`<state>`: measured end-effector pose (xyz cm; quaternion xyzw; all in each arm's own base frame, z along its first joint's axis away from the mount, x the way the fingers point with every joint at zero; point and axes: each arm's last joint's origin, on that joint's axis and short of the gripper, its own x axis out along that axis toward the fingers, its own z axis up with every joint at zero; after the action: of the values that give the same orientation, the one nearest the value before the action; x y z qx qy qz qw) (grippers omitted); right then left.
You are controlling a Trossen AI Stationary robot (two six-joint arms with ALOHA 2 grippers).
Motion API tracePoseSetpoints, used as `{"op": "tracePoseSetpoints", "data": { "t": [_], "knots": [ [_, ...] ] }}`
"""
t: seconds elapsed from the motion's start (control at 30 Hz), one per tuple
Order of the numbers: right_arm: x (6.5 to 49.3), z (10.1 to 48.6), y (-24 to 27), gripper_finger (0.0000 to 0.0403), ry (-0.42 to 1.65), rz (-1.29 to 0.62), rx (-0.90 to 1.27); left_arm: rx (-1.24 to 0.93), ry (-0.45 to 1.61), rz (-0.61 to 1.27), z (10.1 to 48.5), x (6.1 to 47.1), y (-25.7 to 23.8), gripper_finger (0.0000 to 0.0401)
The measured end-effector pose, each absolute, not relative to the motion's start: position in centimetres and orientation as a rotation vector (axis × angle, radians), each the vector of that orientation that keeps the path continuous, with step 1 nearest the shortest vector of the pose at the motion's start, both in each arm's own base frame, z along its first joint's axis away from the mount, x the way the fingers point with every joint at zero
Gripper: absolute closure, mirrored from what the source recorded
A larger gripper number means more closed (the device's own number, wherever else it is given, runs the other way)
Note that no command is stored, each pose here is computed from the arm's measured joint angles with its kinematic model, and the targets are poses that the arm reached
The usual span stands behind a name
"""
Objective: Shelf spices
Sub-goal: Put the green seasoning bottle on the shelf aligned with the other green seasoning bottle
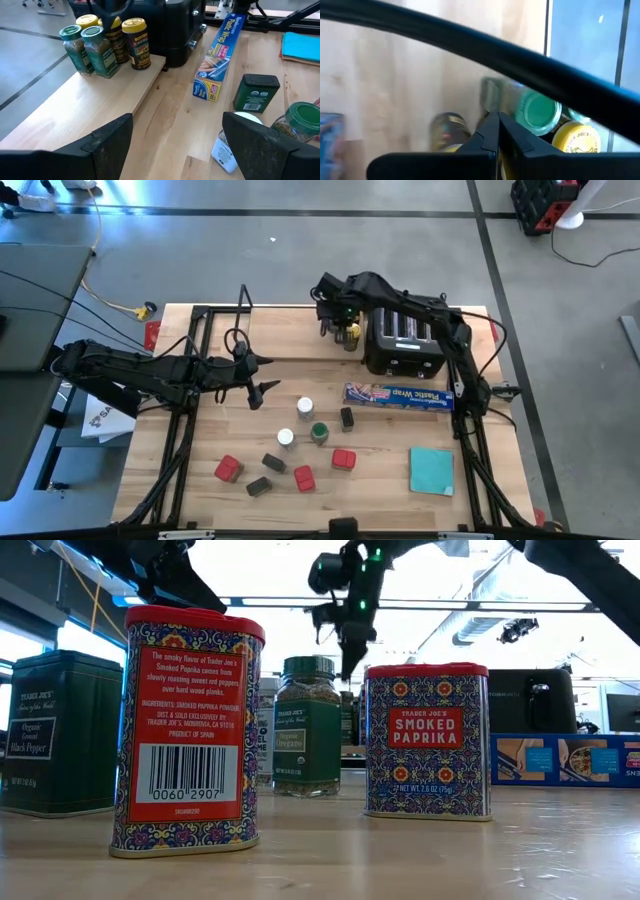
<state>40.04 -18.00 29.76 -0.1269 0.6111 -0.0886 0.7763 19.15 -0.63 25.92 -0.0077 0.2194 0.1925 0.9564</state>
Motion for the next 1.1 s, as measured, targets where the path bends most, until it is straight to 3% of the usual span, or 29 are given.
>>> {"op": "tracePoseSetpoints", "data": {
  "t": [0.17, 0.4, 0.57, 0.73, 1.1],
  "knots": [
    [40.4, 32.0, -14.1, 0.0401, 1.247, -0.180, -0.275, -0.029, 0.442, 0.416, 25.9, 19.1, -0.6, 0.0098],
    [41.7, 33.4, -4.9, 0.0402, 1.148, 0.112, -0.323, -0.025, 0.493, 0.440, 25.3, 18.6, -1.5, 0.0098],
    [42.4, 33.5, 2.6, 0.0402, 1.079, 0.188, -0.352, -0.024, 0.524, 0.474, 24.9, 18.1, -2.3, 0.0098],
    [40.6, 33.5, 8.2, 0.0403, 1.145, 0.129, -0.414, 0.005, 0.497, 0.504, 25.0, 18.0, -2.9, 0.0098],
    [37.9, 34.4, 11.5, 0.0402, 1.160, -0.191, -0.339, 0.056, 0.461, 0.565, 25.1, 17.7, -3.5, 0.0098]
  ]
}}
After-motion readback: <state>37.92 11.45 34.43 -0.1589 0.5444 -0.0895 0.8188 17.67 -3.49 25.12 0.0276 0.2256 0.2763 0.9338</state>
